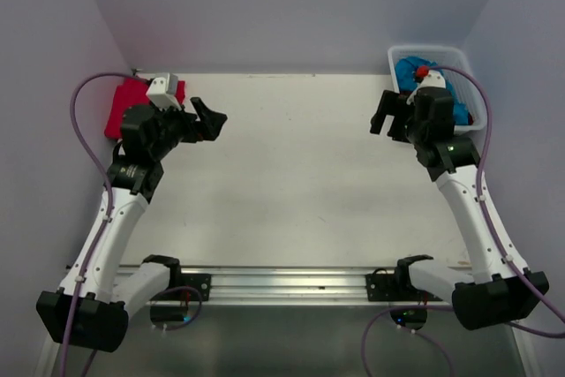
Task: Fold and stack the t-shirts
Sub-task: Grab the tshirt from the pile
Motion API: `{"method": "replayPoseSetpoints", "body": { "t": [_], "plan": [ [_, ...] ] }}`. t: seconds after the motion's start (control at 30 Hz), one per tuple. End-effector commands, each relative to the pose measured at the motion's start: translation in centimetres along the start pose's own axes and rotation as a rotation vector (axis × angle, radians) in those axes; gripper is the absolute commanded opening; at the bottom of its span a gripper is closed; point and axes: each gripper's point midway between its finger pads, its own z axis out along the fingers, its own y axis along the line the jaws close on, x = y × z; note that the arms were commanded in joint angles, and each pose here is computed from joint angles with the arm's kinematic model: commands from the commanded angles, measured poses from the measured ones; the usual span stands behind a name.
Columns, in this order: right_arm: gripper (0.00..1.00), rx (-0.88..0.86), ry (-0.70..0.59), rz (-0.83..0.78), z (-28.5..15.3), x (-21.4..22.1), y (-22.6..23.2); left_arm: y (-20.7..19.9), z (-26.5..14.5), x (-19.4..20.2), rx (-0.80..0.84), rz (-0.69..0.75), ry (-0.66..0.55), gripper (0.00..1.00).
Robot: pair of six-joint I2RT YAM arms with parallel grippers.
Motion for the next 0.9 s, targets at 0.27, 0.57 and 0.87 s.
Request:
{"method": "replayPoseSetpoints", "body": {
  "t": [0.27, 0.57, 0.87],
  "plan": [
    [0.99, 0.395, -0.032, -0.015, 6.1, -2.2, -5.9, -1.2, 0.3, 1.0, 0.099, 0.038, 0.001, 1.0],
    [0.98, 0.706, 0.013, 0.226, 13.1, -6.7, -16.5, -1.3, -0.6, 1.7, 0.098, 0.043, 0.026, 1.0],
    [0.92, 0.777, 0.172, 0.312, 19.8, -2.3, -21.8, -1.1, -0.9, 2.3, 0.088, 0.042, 0.051, 1.0]
  ]
}}
